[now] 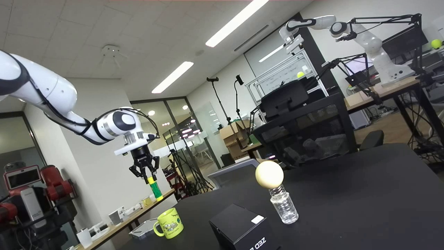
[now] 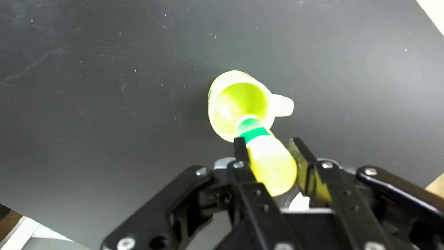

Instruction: Remove the glue from the mug, put the glue in the mug, remove the glue from the mug and put it on top of the black box

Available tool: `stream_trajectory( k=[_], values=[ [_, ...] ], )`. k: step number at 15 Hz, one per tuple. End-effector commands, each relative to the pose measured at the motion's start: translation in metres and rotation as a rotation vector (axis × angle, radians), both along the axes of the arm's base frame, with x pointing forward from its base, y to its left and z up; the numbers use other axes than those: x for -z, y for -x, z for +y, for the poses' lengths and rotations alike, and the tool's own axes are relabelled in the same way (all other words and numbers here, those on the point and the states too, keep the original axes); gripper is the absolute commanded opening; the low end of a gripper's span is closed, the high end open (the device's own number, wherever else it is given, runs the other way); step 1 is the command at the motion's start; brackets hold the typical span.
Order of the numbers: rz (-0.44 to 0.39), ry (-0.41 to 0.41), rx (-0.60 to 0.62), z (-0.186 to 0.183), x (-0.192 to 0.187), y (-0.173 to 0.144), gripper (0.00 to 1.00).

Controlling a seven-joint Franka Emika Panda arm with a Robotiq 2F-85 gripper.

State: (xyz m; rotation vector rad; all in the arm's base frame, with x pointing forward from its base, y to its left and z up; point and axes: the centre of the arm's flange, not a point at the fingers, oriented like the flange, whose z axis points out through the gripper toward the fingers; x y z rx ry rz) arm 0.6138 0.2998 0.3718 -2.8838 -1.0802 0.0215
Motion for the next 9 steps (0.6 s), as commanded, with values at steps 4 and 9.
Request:
stream_trajectory(
  k=[4, 9],
  values=[
    [0.003, 0.003, -0.002, -0.001, 0.004, 0.003, 0.34],
    [0.001, 0.029, -0.038, 0.015, 0.006, -0.007, 0.09]
  ],
)
